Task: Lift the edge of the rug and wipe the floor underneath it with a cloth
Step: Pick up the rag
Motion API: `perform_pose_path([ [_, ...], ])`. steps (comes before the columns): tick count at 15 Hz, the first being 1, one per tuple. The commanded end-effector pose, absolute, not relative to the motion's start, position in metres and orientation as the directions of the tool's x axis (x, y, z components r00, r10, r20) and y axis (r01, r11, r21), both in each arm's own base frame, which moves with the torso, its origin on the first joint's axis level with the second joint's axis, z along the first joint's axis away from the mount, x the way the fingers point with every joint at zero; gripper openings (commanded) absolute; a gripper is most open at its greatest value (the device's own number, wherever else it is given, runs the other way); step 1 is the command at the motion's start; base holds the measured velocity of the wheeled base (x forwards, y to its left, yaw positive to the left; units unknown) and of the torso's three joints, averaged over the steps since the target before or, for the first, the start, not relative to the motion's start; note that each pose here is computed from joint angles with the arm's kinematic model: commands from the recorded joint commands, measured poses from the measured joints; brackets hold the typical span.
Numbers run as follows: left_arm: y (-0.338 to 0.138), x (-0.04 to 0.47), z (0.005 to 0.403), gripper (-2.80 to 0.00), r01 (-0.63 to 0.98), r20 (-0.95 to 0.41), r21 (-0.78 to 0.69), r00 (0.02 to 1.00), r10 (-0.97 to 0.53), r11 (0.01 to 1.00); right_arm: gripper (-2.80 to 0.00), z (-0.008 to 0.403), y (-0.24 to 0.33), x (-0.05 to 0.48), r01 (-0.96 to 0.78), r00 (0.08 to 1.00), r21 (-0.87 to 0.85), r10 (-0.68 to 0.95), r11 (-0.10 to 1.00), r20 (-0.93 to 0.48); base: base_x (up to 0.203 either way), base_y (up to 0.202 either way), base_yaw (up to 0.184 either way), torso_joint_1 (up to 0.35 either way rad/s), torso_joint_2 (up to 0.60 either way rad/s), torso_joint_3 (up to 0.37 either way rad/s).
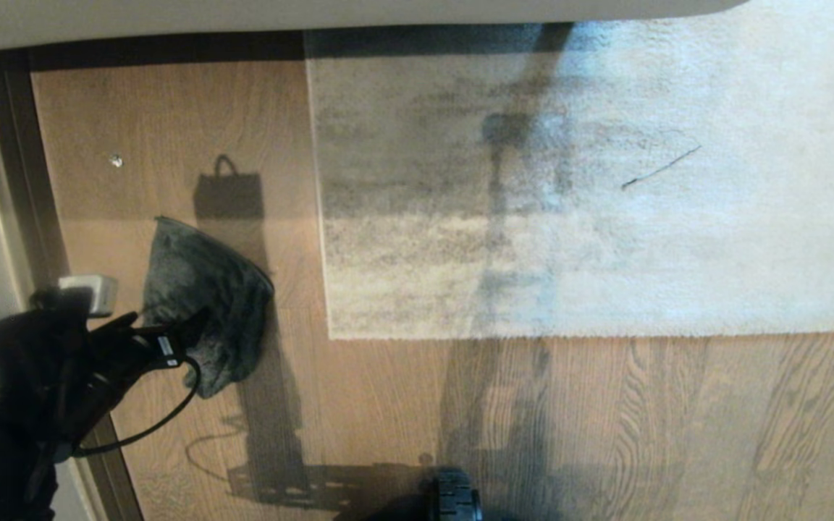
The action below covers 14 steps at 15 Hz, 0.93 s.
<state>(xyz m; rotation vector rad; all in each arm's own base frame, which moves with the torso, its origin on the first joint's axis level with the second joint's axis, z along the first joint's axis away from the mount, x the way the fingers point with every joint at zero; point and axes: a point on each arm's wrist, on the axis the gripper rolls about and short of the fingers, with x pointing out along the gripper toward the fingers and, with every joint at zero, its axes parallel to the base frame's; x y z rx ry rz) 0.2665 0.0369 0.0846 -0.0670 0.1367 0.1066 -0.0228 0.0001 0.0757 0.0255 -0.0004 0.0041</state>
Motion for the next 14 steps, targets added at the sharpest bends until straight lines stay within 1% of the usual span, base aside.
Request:
perform_pose_path([
  [1,0.037,0.272,0.089,0.00,-0.106,-0.085,-0.058,0.991,0.101,0.993,-2.80,0.075,0.000,-0.023,-0.005,1.000,0.026,0.005,1.000,0.000,0.000,0.000,0.000,0.000,0.00,0.000],
  [4,0.037,0.277,0.093,0.00,-0.101,-0.059,-0.057,0.993,0.098,0.993,-2.80,0.075,0.000,-0.023,-0.005,1.000,0.026,0.005,1.000,0.000,0.000,0.000,0.000,0.000,0.00,0.000],
  [14,0.032,0.295,0.086,0.00,-0.074,-0.058,-0.054,0.996,0.071,0.996,-2.80,0.076,0.000,-0.023,-0.005,1.000,0.026,0.005,1.000,0.001,0.000,0.000,0.000,0.000,0.00,0.000],
])
